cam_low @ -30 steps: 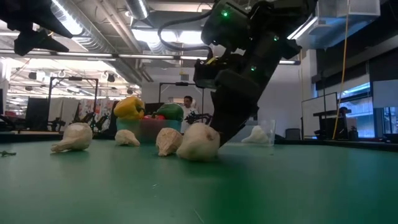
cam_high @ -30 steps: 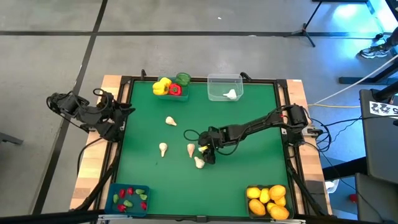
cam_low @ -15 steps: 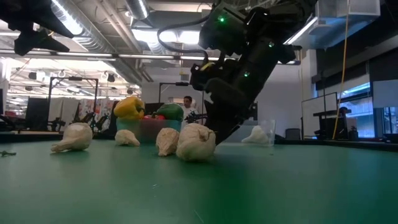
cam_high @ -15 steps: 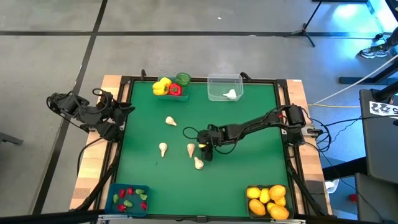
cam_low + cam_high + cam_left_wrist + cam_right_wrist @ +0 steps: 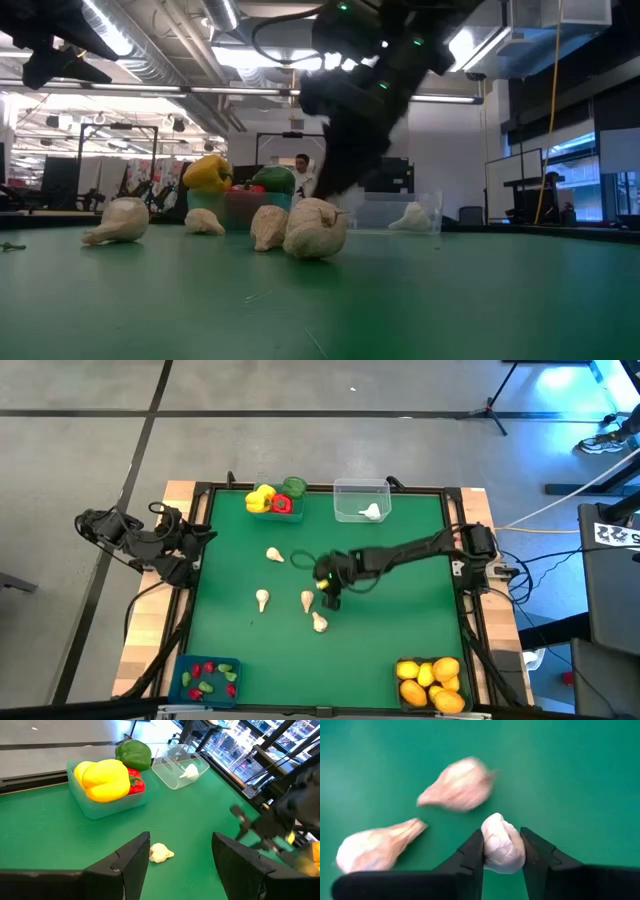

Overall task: Sort produce into baskets
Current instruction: Put the garlic into the transparent bin

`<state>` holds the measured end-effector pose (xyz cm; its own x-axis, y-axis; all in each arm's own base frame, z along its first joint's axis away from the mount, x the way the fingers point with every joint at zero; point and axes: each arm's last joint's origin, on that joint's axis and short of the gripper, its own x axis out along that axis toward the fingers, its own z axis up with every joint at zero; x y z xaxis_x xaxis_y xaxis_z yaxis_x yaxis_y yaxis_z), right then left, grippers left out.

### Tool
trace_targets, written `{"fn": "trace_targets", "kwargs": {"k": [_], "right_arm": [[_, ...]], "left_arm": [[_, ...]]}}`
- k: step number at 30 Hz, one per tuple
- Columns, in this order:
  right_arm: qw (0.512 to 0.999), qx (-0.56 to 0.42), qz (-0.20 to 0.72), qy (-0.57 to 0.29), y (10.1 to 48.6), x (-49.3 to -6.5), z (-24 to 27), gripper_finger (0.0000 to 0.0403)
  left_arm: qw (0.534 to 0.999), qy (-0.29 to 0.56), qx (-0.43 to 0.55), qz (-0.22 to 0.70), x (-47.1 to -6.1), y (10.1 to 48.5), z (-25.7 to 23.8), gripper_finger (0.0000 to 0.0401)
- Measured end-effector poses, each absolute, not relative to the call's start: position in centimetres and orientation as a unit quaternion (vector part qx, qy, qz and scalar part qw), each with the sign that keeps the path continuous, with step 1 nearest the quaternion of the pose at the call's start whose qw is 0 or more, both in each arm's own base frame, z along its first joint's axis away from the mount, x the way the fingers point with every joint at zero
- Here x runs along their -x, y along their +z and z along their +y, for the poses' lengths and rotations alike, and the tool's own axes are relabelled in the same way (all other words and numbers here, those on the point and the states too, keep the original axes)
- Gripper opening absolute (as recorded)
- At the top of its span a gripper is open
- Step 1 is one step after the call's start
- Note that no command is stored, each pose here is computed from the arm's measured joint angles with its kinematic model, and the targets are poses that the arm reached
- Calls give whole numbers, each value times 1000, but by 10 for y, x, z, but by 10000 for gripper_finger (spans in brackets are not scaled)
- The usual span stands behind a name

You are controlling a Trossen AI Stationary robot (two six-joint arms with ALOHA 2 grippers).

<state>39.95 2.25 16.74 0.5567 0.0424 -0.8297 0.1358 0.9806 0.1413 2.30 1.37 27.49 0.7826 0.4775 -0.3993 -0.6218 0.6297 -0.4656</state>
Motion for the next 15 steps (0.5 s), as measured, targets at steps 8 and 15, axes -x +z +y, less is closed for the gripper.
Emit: {"fn": "trace_targets", "kwargs": {"k": [8,15], "right_arm": [[900,-78,422,-75,239,-390,-52,111],[899,-129,358,-218,285,-340,-150,112]], "left_arm": [[894,307,303,119,-23,275,14,208],[894,309,302,117,-23,275,14,208]]}}
